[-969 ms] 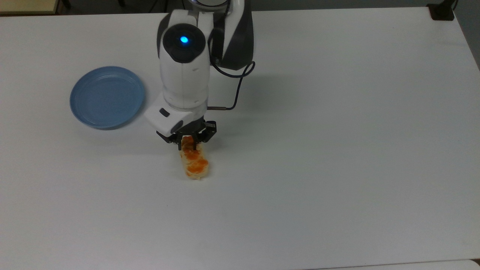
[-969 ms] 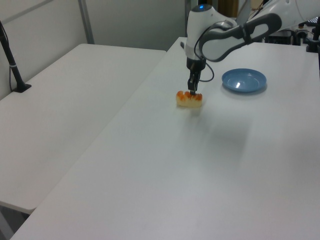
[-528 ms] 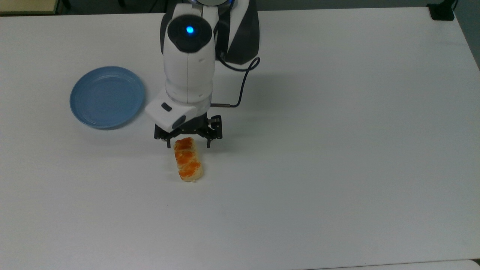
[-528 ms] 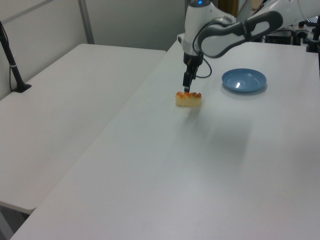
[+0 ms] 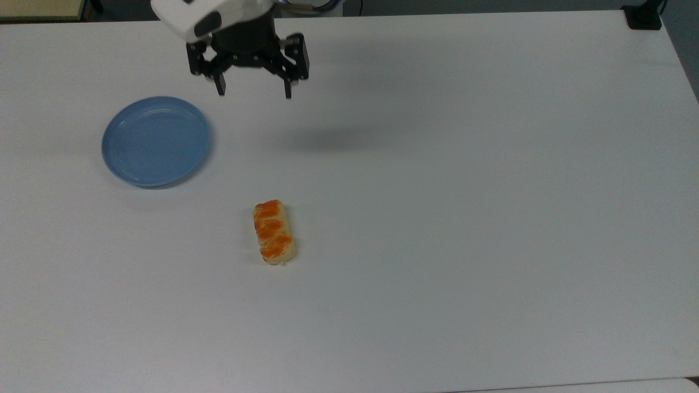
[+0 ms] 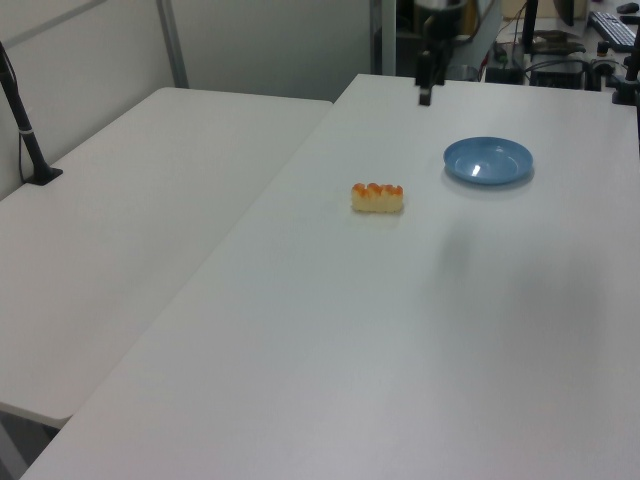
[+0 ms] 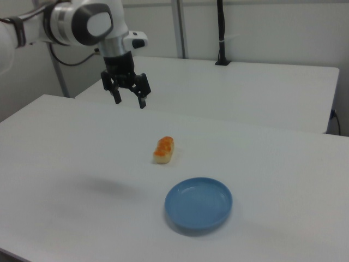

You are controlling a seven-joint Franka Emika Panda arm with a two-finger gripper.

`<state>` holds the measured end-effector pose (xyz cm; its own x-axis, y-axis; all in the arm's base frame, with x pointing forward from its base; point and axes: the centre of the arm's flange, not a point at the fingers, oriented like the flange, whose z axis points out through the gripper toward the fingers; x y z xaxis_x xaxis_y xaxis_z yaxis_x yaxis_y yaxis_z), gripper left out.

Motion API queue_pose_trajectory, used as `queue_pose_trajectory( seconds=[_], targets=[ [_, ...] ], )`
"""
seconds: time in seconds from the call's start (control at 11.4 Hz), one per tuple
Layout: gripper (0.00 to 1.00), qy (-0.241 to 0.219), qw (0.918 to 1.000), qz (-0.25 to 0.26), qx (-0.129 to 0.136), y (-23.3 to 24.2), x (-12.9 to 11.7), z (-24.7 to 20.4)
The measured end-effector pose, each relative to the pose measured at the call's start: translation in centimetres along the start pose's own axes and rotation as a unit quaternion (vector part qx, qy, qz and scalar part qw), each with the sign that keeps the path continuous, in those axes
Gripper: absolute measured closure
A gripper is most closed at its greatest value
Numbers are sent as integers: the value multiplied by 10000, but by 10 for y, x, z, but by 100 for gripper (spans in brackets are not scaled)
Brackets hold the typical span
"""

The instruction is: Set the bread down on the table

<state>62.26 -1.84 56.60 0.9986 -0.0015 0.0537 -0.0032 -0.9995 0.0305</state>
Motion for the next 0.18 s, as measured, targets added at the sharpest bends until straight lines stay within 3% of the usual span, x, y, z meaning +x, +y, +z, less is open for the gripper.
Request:
queue_pose_trajectory(
  seconds=[0.18],
  targets=[
    [0,-135,9998,111,113,17,-27,-30]
  ],
)
